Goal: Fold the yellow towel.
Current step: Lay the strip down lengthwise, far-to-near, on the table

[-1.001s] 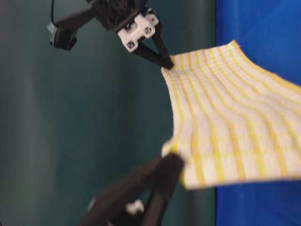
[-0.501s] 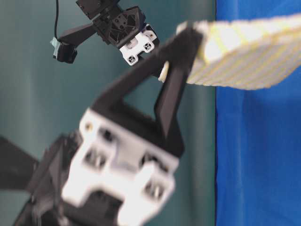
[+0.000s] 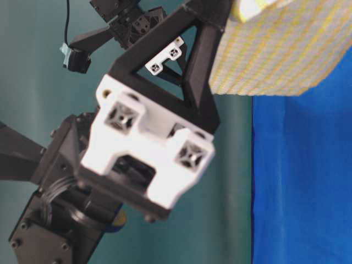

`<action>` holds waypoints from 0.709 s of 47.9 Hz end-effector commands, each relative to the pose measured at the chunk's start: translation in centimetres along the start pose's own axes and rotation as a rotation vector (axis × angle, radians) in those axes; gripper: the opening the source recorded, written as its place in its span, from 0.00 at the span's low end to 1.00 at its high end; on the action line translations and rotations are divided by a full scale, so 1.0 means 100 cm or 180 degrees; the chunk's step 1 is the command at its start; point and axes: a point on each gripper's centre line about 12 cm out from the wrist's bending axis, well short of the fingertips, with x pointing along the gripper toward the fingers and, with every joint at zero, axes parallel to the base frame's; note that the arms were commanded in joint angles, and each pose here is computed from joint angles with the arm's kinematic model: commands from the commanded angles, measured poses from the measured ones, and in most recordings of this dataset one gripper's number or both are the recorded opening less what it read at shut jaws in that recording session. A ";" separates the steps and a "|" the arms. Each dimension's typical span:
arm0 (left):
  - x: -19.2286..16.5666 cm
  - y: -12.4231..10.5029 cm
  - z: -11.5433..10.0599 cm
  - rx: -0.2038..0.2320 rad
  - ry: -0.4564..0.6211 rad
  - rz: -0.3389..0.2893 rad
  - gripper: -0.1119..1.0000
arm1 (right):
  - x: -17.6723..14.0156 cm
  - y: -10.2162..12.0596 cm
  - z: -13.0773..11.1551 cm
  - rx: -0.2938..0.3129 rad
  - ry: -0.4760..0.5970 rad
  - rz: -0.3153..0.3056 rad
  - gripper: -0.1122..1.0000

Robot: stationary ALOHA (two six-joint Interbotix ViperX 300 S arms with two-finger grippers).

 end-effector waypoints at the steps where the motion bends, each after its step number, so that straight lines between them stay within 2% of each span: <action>1: -0.002 -0.009 0.022 0.0088 -0.0247 -0.0042 0.12 | -0.013 -0.016 0.012 0.0087 -0.0173 -0.0108 0.13; 8: 0.007 -0.002 0.022 0.0163 -0.0366 0.0018 0.12 | -0.027 -0.023 0.005 0.0130 -0.0190 -0.0151 0.13; 15: 0.018 0.002 0.022 0.0164 -0.0446 0.0052 0.12 | -0.035 -0.024 0.000 0.0138 -0.0201 -0.0162 0.13; 21: 0.026 0.004 0.013 0.0161 -0.0421 0.0061 0.12 | -0.031 -0.024 -0.001 0.0139 -0.0158 -0.0166 0.13; 30: 0.026 0.003 -0.003 0.0054 -0.0348 0.0060 0.12 | -0.005 -0.020 -0.002 0.0101 -0.0030 -0.0143 0.13; 34: 0.023 0.001 -0.009 -0.0034 -0.0310 0.0048 0.12 | 0.010 -0.015 -0.003 0.0075 0.0038 -0.0111 0.13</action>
